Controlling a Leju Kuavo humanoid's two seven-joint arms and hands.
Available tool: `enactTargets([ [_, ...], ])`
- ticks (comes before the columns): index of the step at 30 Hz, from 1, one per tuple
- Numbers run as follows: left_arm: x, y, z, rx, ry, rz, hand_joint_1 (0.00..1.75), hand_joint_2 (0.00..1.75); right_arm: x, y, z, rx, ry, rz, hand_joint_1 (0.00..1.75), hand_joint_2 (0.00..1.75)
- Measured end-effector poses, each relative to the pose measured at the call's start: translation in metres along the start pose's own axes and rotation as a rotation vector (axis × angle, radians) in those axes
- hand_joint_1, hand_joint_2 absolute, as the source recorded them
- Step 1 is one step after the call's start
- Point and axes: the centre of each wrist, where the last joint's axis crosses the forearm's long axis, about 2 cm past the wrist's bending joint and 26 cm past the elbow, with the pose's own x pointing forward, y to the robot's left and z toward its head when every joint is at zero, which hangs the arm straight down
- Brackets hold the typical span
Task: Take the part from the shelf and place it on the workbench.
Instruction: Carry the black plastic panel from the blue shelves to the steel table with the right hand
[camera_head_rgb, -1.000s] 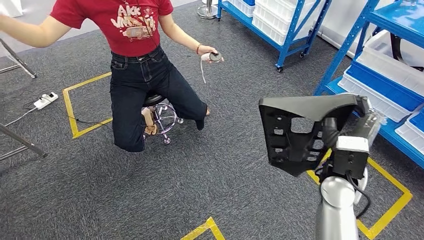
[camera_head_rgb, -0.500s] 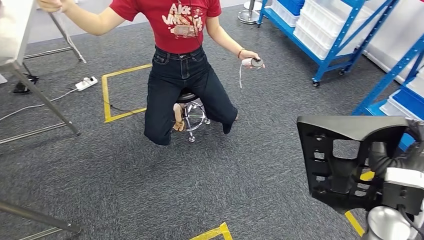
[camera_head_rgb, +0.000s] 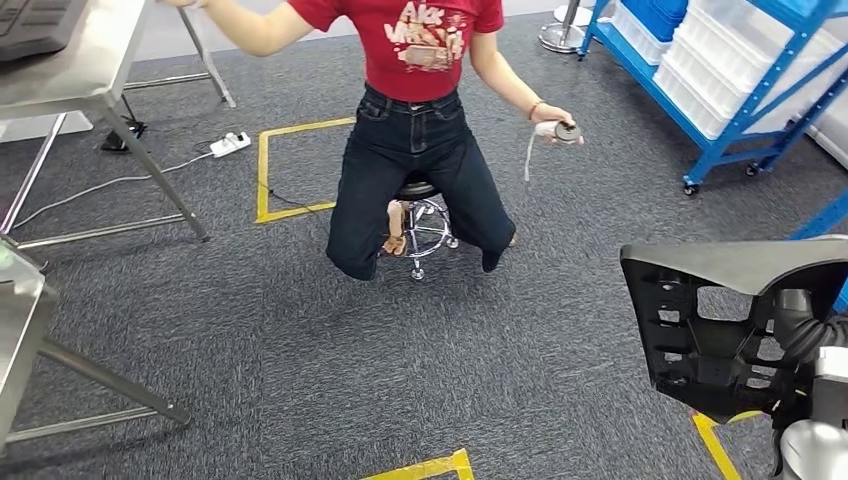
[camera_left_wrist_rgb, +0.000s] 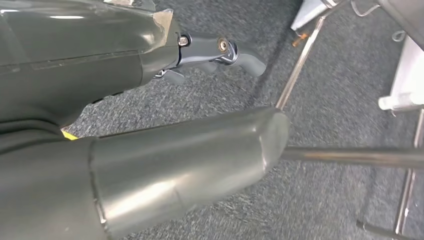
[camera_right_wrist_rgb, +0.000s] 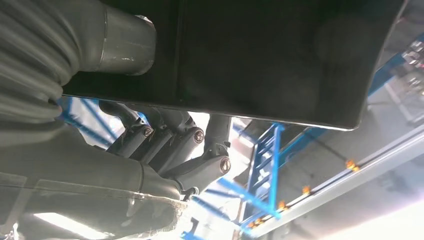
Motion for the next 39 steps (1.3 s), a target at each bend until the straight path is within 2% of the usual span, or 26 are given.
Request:
enactTargets([
  [9, 0.000, 0.002, -0.001, 0.004, -0.001, 0.003, 0.00, 0.00, -0.003, -0.004, -0.004, 0.003, -0.006, 0.003, 1.75, 1.75],
  [19, -0.004, 0.004, 0.004, 0.000, 0.015, -0.010, 0.00, 0.00, -0.006, 0.004, -0.013, -0.025, -0.004, 0.017, 1.75, 1.75],
  [21, -0.007, 0.006, 0.005, 0.003, 0.039, -0.026, 0.00, 0.00, -0.005, 0.005, -0.010, -0.027, 0.002, 0.013, 1.75, 1.75],
  [27, -0.026, 0.019, 0.022, 0.053, 0.206, -0.092, 0.00, 0.00, 0.000, 0.013, -0.002, -0.024, 0.015, -0.001, 1.75, 1.75],
  [39, -0.033, 0.021, 0.030, 0.050, 0.260, -0.107, 0.00, 0.00, 0.004, 0.018, -0.001, -0.023, 0.009, -0.013, 1.75, 1.75],
])
